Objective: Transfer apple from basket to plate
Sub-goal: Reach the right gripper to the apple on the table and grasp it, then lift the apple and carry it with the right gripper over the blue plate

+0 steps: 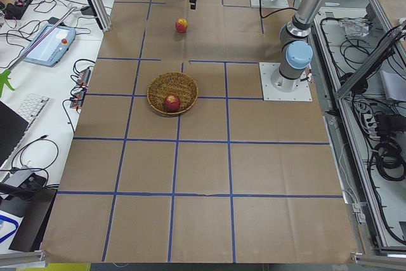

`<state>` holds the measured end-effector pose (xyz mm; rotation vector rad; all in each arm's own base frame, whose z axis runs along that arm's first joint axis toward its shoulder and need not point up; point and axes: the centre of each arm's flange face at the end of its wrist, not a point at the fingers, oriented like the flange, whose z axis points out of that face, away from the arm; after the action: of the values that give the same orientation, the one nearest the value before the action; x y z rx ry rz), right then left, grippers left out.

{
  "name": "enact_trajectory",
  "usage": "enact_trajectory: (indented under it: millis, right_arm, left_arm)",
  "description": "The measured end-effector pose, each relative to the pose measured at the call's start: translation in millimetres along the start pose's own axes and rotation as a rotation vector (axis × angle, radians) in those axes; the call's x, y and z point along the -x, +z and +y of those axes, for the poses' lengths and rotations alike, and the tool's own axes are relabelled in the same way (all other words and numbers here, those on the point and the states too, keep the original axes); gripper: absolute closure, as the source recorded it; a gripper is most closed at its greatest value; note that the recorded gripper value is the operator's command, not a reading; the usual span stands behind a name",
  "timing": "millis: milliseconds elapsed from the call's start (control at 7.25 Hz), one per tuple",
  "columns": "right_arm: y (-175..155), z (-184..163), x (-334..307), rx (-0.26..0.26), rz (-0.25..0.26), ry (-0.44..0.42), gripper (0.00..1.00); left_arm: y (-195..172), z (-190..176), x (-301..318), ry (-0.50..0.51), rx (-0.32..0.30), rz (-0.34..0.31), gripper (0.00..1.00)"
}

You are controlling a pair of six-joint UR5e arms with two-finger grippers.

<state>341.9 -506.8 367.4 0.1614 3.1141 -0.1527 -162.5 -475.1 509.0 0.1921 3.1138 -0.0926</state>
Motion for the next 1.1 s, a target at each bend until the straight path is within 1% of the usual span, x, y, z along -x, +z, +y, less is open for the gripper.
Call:
enact_trajectory:
  millis: [138,276,414,552,690,966,1103]
  right_arm:
    - [25.2,-2.5,13.8,0.001,0.0,0.001,0.0]
    - [55.7,-7.9,22.2,-0.002,0.016,0.0,0.0]
    - [85.2,-13.1,25.5,-0.005,0.053,-0.006,0.0]
    - [108.0,-16.3,26.1,0.002,0.083,-0.01,0.0]
    - [124.9,-19.0,27.3,0.003,0.095,-0.011,0.0]
    - [156.3,-27.5,34.0,-0.033,0.075,-0.008,0.0]
    - [169.5,-28.5,37.7,-0.041,0.067,-0.011,0.0]
  left_arm:
    - [2.6,-0.2,-4.0,-0.018,0.0,0.026,0.01]
    - [5.2,2.2,-4.9,-0.027,0.003,0.038,0.01]
    - [7.1,4.4,-4.6,-0.03,0.006,0.041,0.01]
    - [7.6,5.3,-4.0,-0.03,0.006,0.041,0.01]
    - [7.2,5.6,-3.6,-0.03,0.005,0.04,0.01]
    - [3.4,3.9,-2.2,-0.031,-0.002,0.039,0.01]
    - [2.3,3.4,-1.1,-0.033,-0.003,0.038,0.01]
